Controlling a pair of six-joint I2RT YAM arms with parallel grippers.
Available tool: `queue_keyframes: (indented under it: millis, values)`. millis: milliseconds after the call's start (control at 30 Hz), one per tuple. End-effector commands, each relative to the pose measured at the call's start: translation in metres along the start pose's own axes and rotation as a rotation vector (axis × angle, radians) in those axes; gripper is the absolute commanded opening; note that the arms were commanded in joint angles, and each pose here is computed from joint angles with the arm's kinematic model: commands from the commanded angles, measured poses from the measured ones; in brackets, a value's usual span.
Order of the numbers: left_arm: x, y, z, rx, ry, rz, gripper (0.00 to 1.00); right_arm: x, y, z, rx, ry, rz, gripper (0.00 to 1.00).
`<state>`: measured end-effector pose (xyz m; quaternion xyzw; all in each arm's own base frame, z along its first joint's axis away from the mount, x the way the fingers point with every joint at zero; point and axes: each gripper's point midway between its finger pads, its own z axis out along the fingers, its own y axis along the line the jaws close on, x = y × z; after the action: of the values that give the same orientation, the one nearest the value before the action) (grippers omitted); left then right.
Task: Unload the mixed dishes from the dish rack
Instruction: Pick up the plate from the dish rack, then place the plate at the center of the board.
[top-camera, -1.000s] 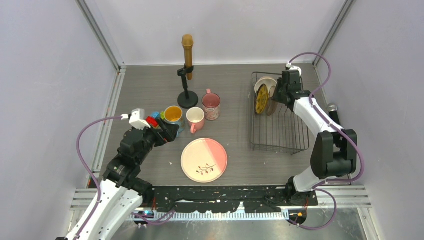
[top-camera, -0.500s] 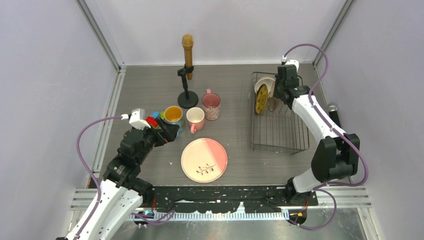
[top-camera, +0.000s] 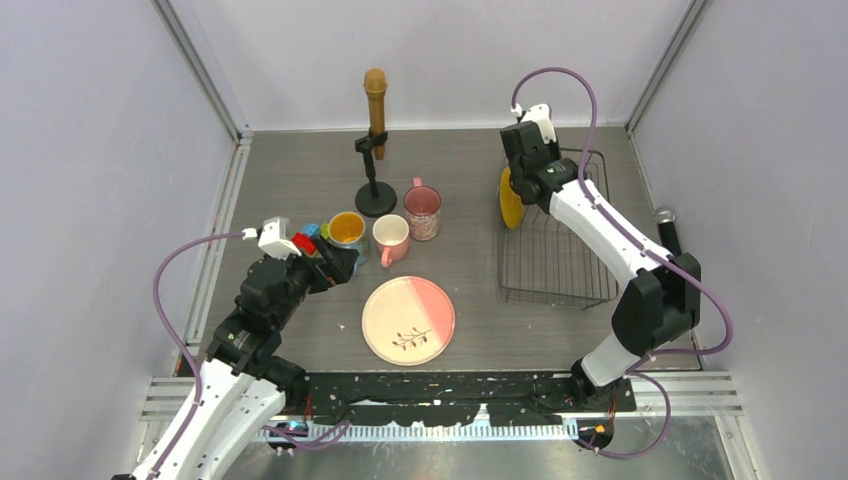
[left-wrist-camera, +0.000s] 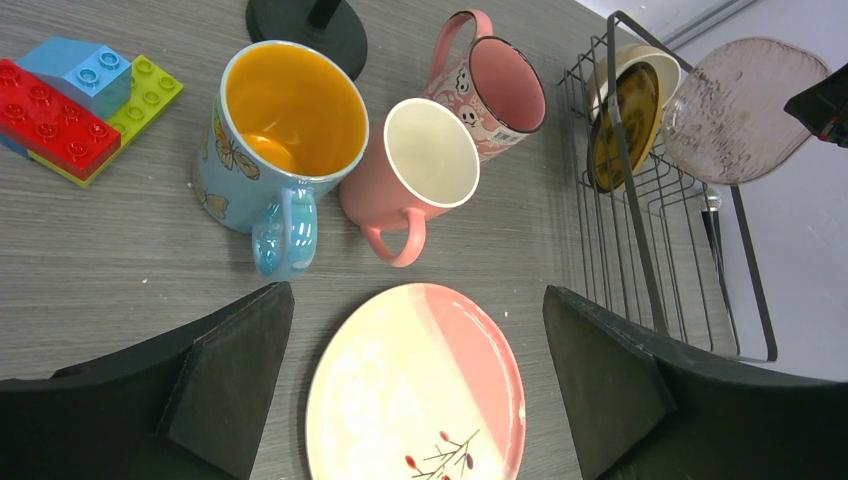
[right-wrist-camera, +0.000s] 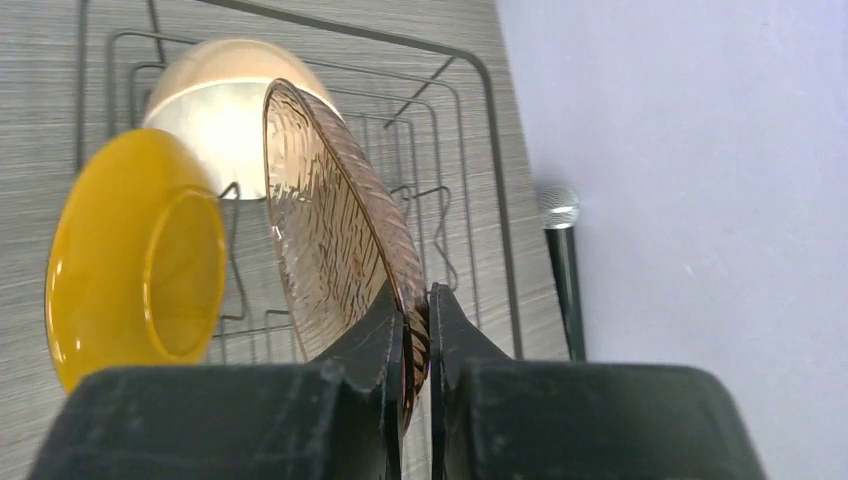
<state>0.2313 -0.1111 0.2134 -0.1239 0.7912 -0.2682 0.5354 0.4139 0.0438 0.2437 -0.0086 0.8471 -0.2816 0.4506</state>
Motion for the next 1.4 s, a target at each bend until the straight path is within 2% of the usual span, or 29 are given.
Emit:
queue_keyframes:
  millis: [0, 233, 367, 667, 767, 967, 1167, 1367]
  values:
    - [-0.009, -0.004, 0.001, 0.011, -0.036, 0.002, 1.0, -0.019, -0.036, -0.015, 0.143, -0.051, 0.004, 0.0]
    - [-0.008, -0.005, 0.002, 0.016, -0.029, 0.0, 1.0, -0.026, -0.056, -0.031, 0.159, -0.113, 0.094, 0.0]
    - [-0.006, -0.008, 0.004, 0.027, -0.019, -0.005, 1.0, -0.03, -0.055, -0.04, 0.089, -0.161, 0.183, 0.0]
    - [-0.003, -0.018, 0.006, 0.065, 0.015, -0.021, 1.0, -0.038, -0.011, -0.083, -0.354, -0.255, 0.374, 0.0]
    - [-0.003, -0.026, 0.006, 0.1, 0.023, -0.036, 1.0, -0.039, 0.019, -0.107, -0.579, -0.264, 0.416, 0.0]
    - [0.0, -0.051, 0.007, 0.226, 0.061, -0.08, 1.0, -0.029, 0.078, -0.163, -1.037, -0.236, 0.467, 0.0]
    - [0.013, -0.074, 0.017, 0.335, 0.149, -0.135, 0.99, -0.02, 0.12, -0.207, -1.399, -0.162, 0.524, 0.0]
    - [0.033, -0.088, 0.033, 0.392, 0.269, -0.182, 0.91, -0.003, 0.146, -0.212, -1.465, -0.084, 0.522, 0.0]
